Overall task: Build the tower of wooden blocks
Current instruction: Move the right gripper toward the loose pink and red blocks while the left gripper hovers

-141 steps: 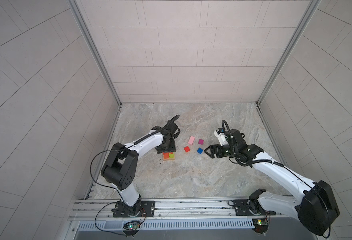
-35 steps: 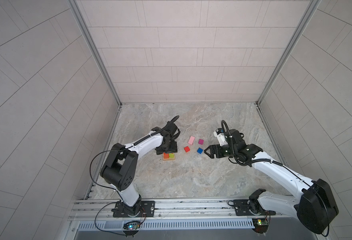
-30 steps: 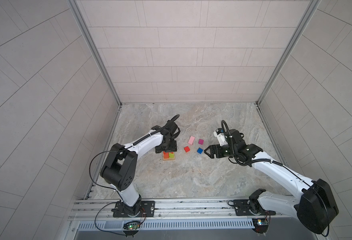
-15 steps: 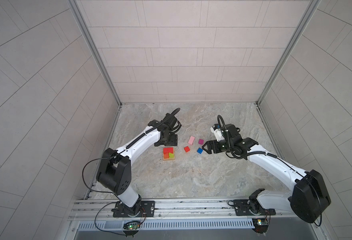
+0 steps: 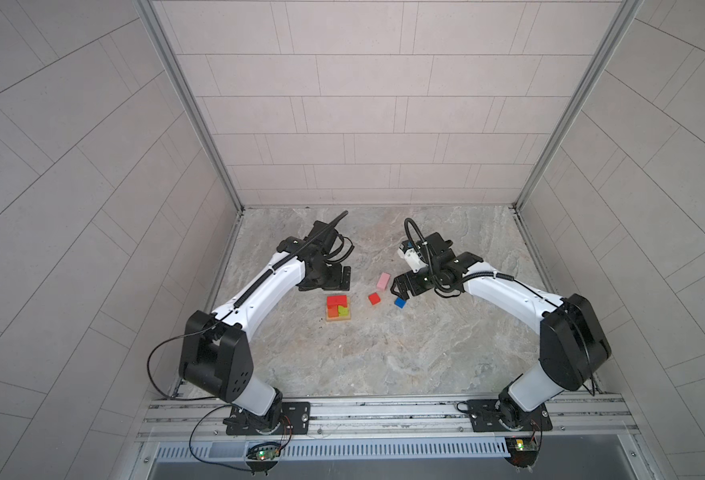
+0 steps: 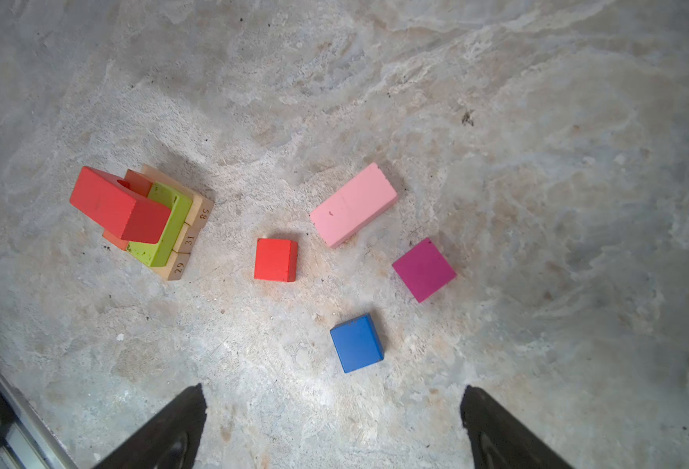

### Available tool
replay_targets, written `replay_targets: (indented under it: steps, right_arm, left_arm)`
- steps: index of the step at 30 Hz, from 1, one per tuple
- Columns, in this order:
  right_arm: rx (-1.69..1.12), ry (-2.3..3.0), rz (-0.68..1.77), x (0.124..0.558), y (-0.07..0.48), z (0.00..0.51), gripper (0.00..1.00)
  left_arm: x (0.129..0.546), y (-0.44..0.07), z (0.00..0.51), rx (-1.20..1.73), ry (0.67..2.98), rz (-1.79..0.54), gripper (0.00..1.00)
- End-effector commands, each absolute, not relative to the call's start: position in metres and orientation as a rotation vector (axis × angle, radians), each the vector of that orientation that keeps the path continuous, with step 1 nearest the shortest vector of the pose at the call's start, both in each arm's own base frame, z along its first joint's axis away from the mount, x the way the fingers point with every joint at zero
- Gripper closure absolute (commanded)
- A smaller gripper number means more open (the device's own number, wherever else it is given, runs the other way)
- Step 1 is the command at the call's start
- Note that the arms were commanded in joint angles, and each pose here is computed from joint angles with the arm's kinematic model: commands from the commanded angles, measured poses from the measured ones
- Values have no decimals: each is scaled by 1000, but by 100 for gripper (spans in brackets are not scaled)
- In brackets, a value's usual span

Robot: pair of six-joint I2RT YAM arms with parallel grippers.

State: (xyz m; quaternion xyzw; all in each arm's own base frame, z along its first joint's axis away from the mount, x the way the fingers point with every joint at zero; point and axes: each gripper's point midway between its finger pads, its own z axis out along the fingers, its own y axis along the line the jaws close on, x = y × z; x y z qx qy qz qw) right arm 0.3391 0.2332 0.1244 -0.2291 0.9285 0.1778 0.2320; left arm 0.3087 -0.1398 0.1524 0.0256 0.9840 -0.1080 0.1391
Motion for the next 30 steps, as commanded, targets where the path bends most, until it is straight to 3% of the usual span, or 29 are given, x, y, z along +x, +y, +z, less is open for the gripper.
replay_targets:
  steps: [1, 13, 30]
  right_arm:
    - [-816, 2551, 374, 341, 238, 117, 1]
    - [-1167, 2639, 57, 378, 250, 79, 3]
    - [-1319, 2631, 30, 401, 271, 45, 15]
  left_arm:
    - [294, -128, 153, 83, 2877, -386, 0]
    - [285, -121, 148, 20, 2819, -508, 0]
    - [284, -123, 145, -34, 2815, -618, 0]
